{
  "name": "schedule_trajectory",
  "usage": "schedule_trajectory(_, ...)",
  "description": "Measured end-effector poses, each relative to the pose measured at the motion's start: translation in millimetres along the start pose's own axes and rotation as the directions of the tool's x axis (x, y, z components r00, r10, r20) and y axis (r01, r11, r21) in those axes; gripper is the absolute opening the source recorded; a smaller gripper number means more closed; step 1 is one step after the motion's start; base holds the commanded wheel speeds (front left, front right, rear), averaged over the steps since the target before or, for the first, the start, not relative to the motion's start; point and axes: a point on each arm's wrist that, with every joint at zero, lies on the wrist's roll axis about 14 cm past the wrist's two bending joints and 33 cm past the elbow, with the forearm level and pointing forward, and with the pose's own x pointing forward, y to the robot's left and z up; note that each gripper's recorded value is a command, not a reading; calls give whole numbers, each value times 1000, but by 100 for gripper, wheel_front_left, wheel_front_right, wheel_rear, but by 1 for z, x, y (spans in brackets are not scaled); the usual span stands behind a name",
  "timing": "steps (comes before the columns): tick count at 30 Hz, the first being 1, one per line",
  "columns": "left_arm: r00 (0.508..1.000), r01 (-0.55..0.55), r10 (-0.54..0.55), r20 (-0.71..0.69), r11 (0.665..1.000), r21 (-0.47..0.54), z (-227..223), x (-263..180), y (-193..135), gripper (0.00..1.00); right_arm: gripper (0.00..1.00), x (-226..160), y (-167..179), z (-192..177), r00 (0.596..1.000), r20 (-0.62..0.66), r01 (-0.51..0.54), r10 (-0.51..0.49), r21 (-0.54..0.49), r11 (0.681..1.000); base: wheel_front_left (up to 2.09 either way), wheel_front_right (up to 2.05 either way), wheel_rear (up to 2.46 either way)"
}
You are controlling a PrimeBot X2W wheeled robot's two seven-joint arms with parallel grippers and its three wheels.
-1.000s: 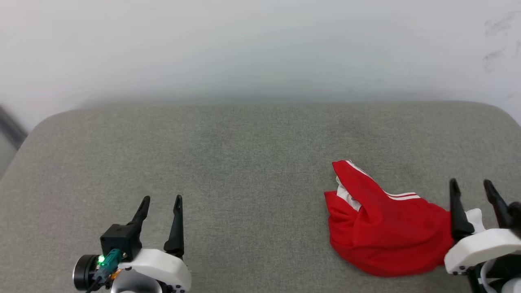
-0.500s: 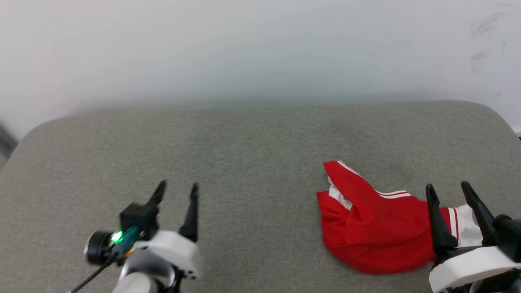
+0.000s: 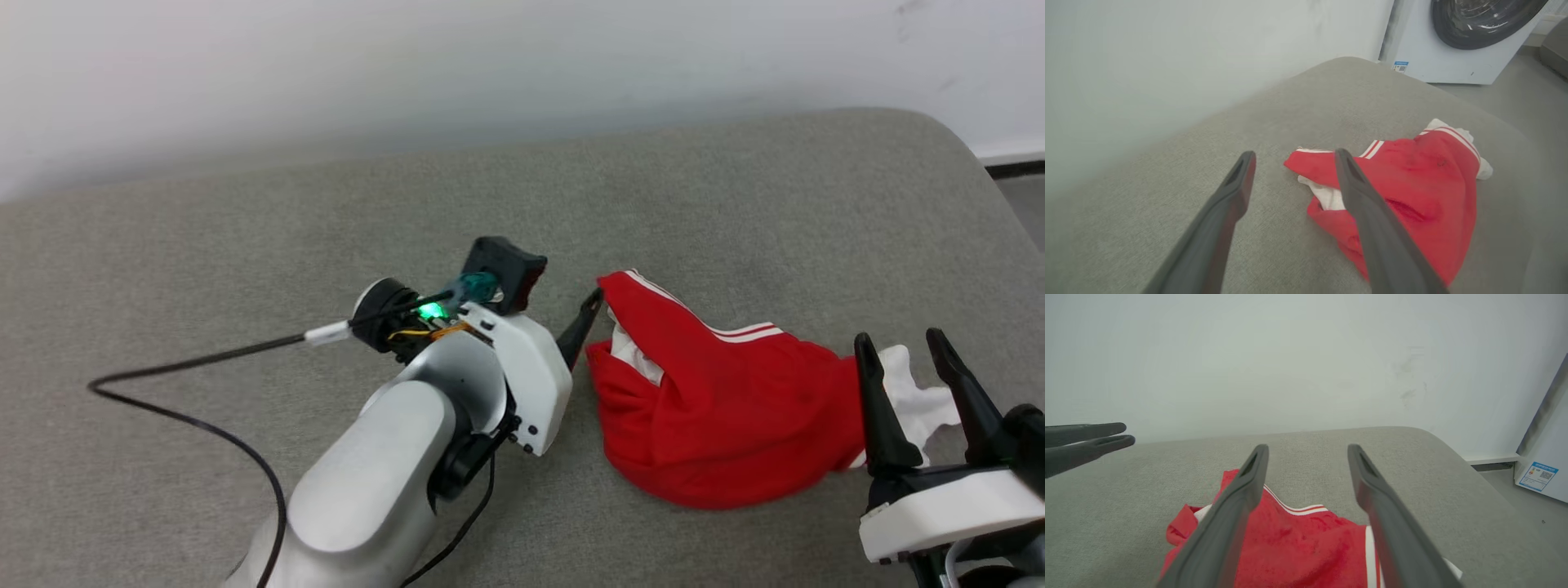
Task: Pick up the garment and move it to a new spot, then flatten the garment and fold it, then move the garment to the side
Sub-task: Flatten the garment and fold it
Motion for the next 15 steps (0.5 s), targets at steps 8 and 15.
schedule_trajectory(8,855,222,-204,-477,975,-18,-112,31,-36,100,100,3,-22,-24,996,-61,73,-72,14,997,0,0,0)
schedule_trajectory(15,716,294,-238,-656,956,-26,-161,29,-44,100,100,6,-32,-36,991,-79,107,-105,22,994,0,0,0)
